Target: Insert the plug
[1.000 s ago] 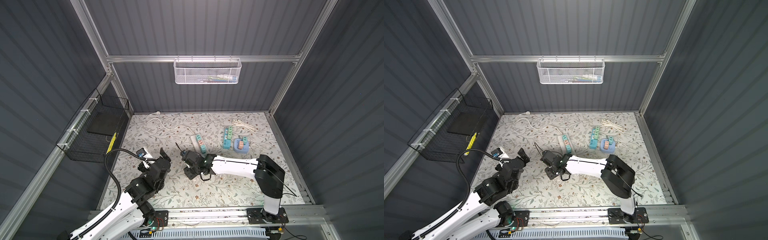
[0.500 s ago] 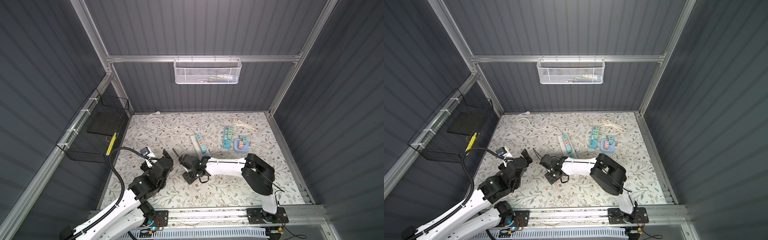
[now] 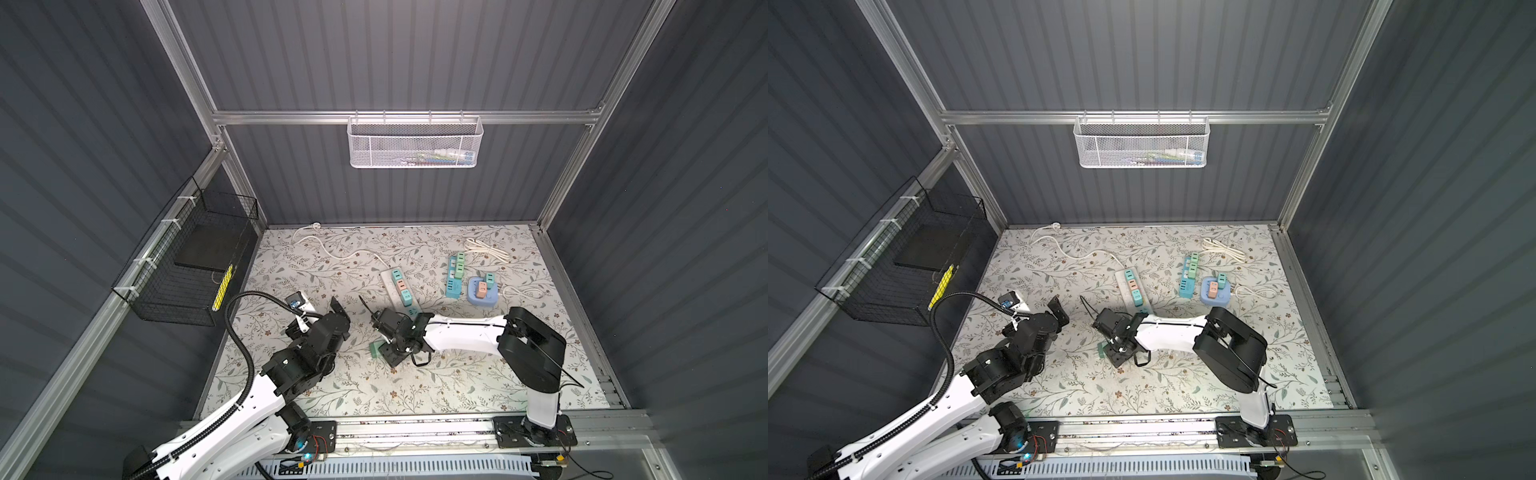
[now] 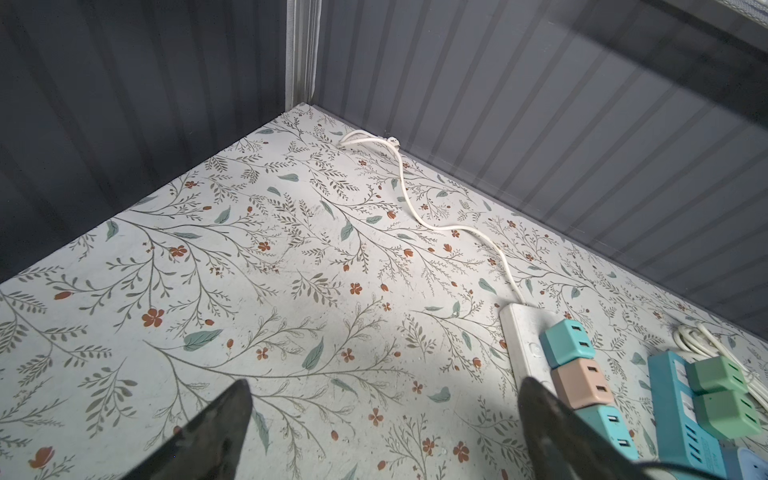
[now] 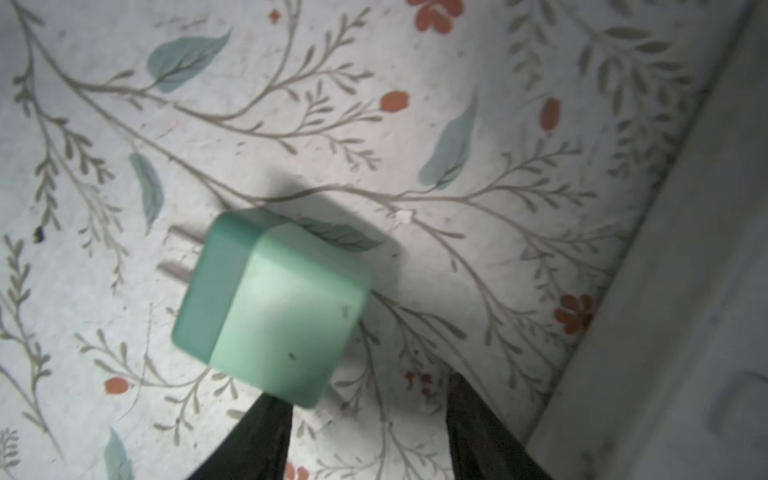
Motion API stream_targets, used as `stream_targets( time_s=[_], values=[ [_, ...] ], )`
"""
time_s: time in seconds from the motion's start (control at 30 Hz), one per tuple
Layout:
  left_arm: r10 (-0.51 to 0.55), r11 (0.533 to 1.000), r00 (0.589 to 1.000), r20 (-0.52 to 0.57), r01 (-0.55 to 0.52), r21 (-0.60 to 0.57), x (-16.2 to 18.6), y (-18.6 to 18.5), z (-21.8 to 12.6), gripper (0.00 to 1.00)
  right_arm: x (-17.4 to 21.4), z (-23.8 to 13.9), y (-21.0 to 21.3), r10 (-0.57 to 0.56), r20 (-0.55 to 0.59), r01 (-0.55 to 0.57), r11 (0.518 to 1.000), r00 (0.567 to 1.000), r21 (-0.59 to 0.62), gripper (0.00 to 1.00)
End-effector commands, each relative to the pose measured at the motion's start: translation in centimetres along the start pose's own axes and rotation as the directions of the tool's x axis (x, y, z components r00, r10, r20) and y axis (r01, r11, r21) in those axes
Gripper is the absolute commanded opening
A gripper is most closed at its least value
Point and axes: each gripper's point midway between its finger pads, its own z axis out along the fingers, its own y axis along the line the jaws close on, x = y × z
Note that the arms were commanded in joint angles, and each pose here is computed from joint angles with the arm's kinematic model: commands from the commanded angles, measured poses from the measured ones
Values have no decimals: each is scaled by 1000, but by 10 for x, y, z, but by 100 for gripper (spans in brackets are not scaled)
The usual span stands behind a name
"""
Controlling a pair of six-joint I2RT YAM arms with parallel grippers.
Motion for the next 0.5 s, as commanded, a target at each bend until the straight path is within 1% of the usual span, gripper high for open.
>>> stream_targets(
  time_s=[0.0,0.07,0.13,0.23,0.33,0.37,0.4,0.43,0.47],
  values=[
    [-9,1000,1000,12,9,15,-9,-7,-1,99,-17,-4,-11,47,67,-48,999,997,18,58],
    [0,1000,1000,9,0,19,-8,-8,-1,100,-27,-5,-10,60,90,-61,998,994,7,57],
    [33,999,999,1,-33,34,-7,-12,0,99,-33,-10,-5,65,111,-63,998,992,-24,56],
    [130,989,991,-34,-127,75,-1,-22,0,100,-35,-27,0,81,136,-72,995,987,-70,56],
    [244,965,963,-114,-229,125,17,-33,3,99,-35,-56,-1,98,191,-81,992,977,-98,58],
    [286,953,947,-146,-265,148,25,-36,4,99,-35,-67,-3,105,216,-86,992,971,-96,63],
    [328,939,928,-179,-300,167,35,-39,5,99,-35,-77,-7,114,243,-94,991,963,-90,70],
    [370,923,904,-217,-331,194,46,-44,6,98,-35,-88,-13,124,277,-108,991,953,-73,80],
    [411,906,876,-254,-362,219,56,-47,8,98,-34,-97,-24,140,314,-134,990,939,-40,96]
  ],
)
